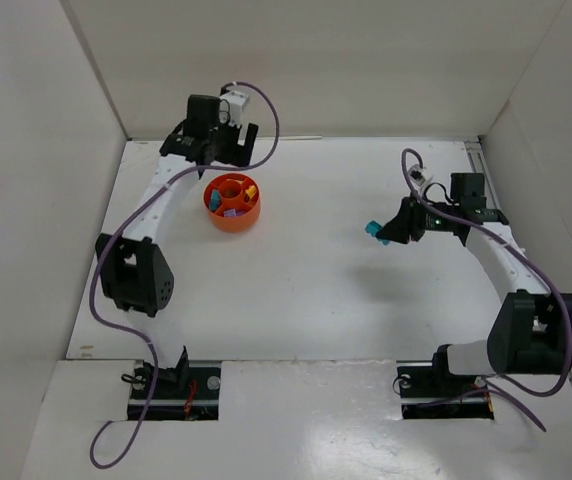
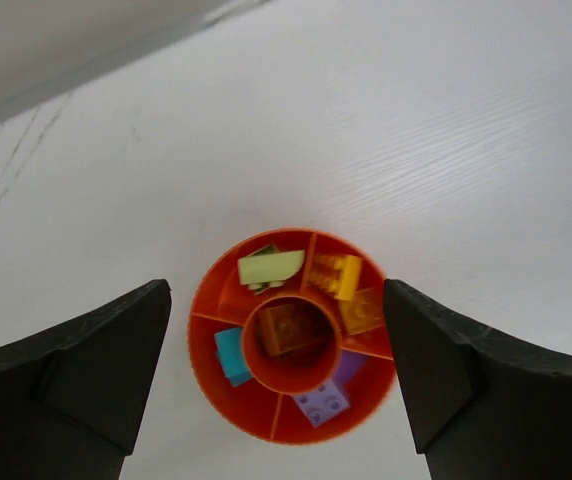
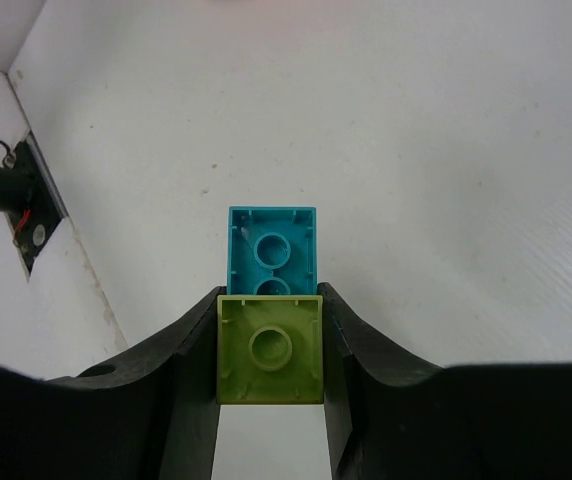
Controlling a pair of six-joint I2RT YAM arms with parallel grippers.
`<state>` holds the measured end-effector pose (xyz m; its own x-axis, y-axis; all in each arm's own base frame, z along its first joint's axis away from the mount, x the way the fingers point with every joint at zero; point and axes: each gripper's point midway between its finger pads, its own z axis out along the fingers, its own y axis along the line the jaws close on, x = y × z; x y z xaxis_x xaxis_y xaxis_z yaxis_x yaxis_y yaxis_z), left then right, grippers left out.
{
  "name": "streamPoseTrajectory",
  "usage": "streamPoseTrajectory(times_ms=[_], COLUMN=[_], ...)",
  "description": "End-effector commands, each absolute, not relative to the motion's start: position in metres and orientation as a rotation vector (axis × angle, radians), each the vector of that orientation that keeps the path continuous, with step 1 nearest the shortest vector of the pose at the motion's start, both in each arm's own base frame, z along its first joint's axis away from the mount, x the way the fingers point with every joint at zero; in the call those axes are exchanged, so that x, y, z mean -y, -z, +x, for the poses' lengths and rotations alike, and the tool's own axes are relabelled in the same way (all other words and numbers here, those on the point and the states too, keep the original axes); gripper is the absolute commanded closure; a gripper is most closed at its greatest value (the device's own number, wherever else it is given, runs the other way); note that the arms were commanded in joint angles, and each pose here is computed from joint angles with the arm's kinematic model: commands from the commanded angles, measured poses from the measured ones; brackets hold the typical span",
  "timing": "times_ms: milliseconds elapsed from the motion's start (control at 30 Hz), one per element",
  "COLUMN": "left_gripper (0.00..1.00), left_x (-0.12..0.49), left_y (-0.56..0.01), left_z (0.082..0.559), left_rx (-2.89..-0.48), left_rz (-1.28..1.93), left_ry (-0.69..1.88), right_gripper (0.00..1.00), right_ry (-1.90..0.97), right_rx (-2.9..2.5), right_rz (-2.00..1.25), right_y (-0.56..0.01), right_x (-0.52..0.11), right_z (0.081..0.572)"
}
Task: Sort the legos into containers by color
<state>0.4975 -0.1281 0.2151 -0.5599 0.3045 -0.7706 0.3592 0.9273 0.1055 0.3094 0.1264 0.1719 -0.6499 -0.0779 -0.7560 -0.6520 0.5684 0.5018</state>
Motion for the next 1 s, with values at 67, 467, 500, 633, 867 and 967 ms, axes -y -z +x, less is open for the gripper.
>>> streamPoseTrajectory(times_ms=[67, 467, 500, 633, 867, 967], left_gripper=[0.1, 0.07, 0.09, 0.14, 0.24, 0.24], left_x=[0.2, 0.324, 0.329, 0.334, 0.345, 0.34], left_y=[-0.358, -0.313, -0.31, -0.298, -0.29, -0.289], left_z=[0.424, 0.273, 0.267, 0.266, 0.251, 0.243], left_rx=[-1.756, -1.513, -1.524, -1.567, -1.563, -1.54], left_rz=[0.655, 1.117, 1.113, 1.098, 1.142, 1.153], left_ry=[0.591, 0.898, 0.937, 0.994, 1.083, 1.084], right_gripper=[0.97, 0.97, 0.97, 0.97, 0.97, 0.97], right_ry=[-1.145, -1.298, -1.311, -1.295, -1.229, -1.209], right_rx=[-1.78, -1.545, -1.548, -1.518, -1.535, -1.539], right_rz=[-0.832, -1.153, -1.161, -1.216, -1.218, -1.203], right_y=[-0.232, -0.282, -0.281, -0.287, -0.291, -0.295], right_x=[-0.162, -0.236, -0.239, -0.254, -0.261, -0.259], right_z=[0.304, 0.249, 0.246, 0.232, 0.228, 0.228])
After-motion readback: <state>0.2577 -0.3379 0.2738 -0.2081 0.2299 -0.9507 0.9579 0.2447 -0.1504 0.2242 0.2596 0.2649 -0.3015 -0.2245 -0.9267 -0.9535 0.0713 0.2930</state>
